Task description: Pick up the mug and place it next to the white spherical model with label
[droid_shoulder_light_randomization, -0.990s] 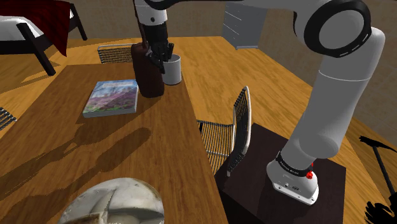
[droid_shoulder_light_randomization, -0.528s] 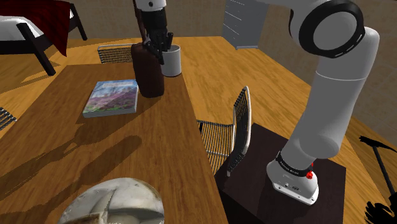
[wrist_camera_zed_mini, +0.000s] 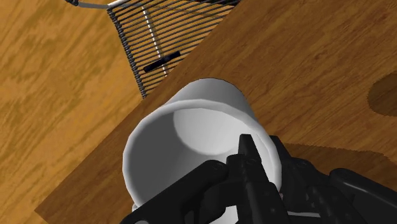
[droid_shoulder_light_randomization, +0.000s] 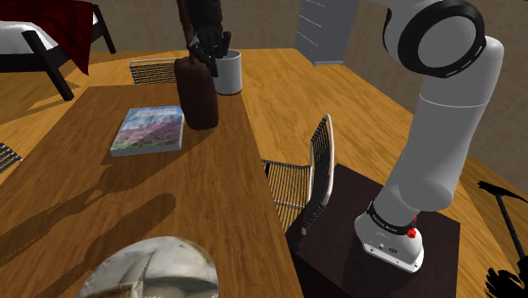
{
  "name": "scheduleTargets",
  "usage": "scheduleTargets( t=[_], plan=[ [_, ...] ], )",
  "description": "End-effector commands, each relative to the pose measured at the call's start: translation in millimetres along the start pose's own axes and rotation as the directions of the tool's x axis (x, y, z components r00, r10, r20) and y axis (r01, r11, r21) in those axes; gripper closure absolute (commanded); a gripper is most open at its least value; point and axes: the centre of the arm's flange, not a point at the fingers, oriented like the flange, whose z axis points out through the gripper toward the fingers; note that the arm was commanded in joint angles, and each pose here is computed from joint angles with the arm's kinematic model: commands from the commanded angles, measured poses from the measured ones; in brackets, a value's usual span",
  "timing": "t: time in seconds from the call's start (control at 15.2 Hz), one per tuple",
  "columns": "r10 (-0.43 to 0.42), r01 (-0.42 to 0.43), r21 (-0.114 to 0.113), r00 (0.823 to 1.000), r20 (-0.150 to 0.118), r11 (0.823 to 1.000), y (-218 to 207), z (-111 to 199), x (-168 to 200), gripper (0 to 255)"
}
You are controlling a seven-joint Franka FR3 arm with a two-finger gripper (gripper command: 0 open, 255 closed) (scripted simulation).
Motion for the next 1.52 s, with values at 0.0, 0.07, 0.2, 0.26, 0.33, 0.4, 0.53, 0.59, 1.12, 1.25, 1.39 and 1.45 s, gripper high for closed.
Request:
scheduleTargets(
  t=[0.0,0.07,0.2,0.26,0.33,0.4,0.53,0.59,1.12,1.25,1.39,1.45],
  plan=[
    [0.0,0.0,0.0,1.0,0.0,1.0,-11.4,-1.5,-21.5,255],
    [0.0,0.0,0.0,1.0,0.0,1.0,-18.1,-1.4,-32.8,255],
    [0.0,0.0,0.0,1.0,0.0,1.0,-31.6,-1.1,-55.5,255],
    [0.0,0.0,0.0,1.0,0.0,1.0,-38.4,-1.0,-66.8,255],
    [0.0,0.0,0.0,1.0,0.0,1.0,-45.2,-0.9,-78.2,255],
    [0.0,0.0,0.0,1.0,0.0,1.0,-51.9,-0.8,-89.5,255],
    [0.0,0.0,0.0,1.0,0.0,1.0,-65.4,-0.5,-112.2,255],
    [0.0,0.0,0.0,1.0,0.0,1.0,-72.2,-0.4,-123.5,255],
    [0.0,0.0,0.0,1.0,0.0,1.0,-126.2,0.5,-214.3,255],
    [0.0,0.0,0.0,1.0,0.0,1.0,-139.7,0.8,-237.0,255],
    [0.0,0.0,0.0,1.0,0.0,1.0,-156.2,1.1,-264.7,255],
    [0.0,0.0,0.0,1.0,0.0,1.0,-156.5,6.3,-264.4,255]
  ],
)
